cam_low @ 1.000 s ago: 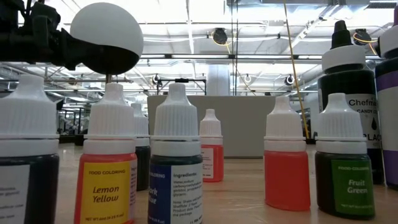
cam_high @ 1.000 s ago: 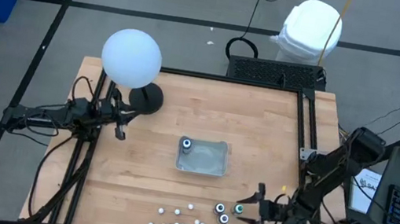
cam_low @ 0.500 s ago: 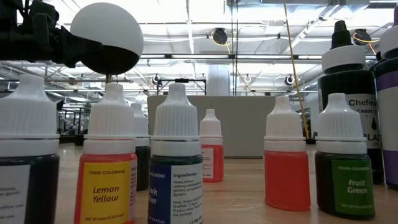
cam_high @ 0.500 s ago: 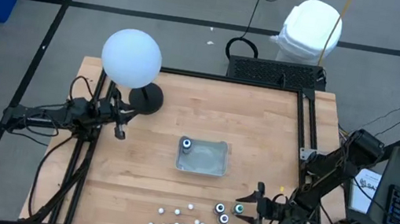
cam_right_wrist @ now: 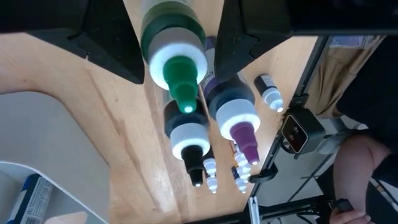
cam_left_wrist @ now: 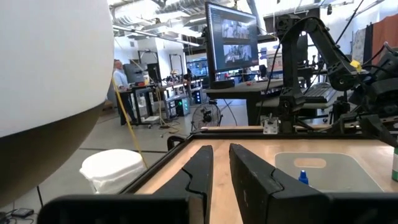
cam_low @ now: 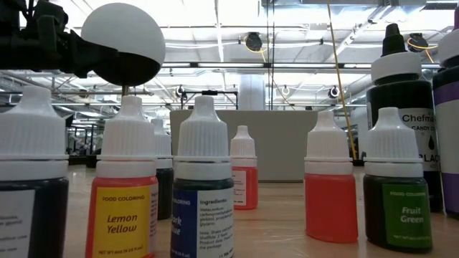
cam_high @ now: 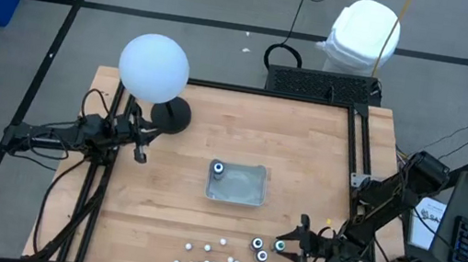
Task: Pick & Place food coloring
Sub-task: Put the large green food coloring bottle into the gray bin
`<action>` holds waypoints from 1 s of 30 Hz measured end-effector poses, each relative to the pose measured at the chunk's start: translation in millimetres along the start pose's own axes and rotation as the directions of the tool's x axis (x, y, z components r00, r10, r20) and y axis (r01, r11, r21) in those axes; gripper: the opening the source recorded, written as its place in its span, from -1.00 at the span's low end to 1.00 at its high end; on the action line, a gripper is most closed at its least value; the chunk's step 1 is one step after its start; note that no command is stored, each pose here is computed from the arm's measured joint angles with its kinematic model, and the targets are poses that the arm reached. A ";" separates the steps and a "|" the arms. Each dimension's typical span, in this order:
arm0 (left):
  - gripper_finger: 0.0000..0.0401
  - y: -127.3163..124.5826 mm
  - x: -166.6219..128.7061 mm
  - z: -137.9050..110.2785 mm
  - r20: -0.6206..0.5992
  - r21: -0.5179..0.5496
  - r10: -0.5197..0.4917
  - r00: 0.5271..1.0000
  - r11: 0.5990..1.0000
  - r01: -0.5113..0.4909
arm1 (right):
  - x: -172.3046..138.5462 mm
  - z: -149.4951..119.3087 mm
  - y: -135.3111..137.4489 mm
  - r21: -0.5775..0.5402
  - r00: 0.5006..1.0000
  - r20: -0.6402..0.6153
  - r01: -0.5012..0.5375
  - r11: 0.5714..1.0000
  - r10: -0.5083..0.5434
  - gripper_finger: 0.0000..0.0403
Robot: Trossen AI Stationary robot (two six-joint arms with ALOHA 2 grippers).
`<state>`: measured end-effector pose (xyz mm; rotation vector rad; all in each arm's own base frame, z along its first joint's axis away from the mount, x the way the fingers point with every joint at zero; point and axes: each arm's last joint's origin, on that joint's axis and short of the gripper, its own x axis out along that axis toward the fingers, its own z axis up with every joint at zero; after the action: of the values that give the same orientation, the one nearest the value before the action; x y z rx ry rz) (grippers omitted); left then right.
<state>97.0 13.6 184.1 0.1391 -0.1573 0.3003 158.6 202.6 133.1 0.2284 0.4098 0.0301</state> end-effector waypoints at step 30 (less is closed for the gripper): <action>-0.69 -0.6 -0.1 -3.8 -0.039 0.016 -0.005 0.999 1.000 0.006 | -21.9 32.5 -4.7 -0.222 0.997 0.077 0.023 0.975 -0.006 -0.45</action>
<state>97.6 13.7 180.3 0.1492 -0.1158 0.2988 151.3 189.4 169.6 0.0054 0.3289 0.0523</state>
